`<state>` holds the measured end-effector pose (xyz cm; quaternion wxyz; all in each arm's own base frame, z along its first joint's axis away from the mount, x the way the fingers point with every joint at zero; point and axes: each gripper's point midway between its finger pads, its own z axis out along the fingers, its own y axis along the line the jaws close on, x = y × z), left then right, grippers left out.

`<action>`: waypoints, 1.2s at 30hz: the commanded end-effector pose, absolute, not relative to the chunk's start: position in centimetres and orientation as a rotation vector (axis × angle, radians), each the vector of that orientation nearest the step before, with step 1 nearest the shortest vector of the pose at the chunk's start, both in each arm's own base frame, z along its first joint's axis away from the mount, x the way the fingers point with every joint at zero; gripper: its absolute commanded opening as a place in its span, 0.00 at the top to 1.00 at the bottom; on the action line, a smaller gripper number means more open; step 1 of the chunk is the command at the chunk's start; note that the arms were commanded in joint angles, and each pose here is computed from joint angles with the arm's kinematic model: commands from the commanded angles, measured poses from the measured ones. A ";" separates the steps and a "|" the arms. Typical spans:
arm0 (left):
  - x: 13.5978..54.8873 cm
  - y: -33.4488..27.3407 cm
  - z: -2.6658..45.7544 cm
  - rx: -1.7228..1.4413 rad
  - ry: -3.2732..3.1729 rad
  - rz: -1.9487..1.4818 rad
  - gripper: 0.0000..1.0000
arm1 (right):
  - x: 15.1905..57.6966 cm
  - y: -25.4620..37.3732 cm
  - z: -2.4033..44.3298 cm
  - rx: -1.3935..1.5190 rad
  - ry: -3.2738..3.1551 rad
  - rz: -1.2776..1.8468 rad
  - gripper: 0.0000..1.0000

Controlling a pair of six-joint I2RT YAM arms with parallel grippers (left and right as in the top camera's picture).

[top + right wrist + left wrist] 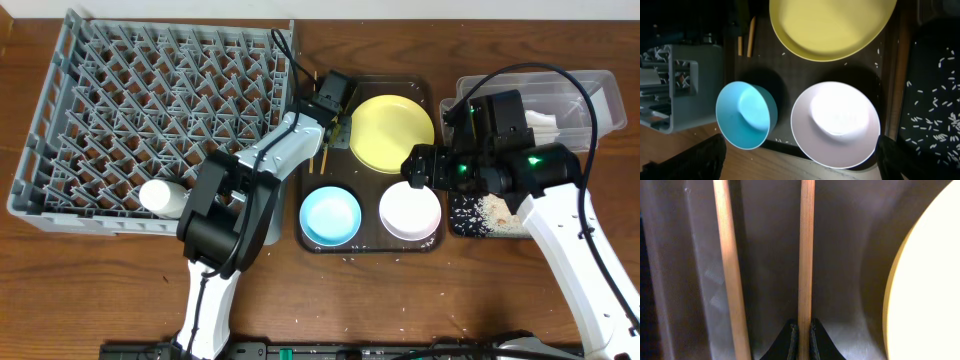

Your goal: Sort waste into correct bins and load items into the dishwasher

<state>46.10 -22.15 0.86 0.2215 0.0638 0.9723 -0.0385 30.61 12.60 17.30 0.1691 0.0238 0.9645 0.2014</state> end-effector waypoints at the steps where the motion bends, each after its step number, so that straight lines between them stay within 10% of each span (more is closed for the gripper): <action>1: 46.5 -22.4 5.5 0.169 2.615 -0.140 0.92 | 30.7 12.4 17.8 0.073 2.730 0.568 0.07; 14: 41.6 -13.9 17.0 0.032 2.610 0.023 0.92 | 30.4 12.4 17.6 0.077 2.747 0.564 0.08; 36: 41.5 -8.6 9.2 0.014 2.803 0.204 0.86 | 30.3 12.3 17.6 0.078 2.750 0.563 0.08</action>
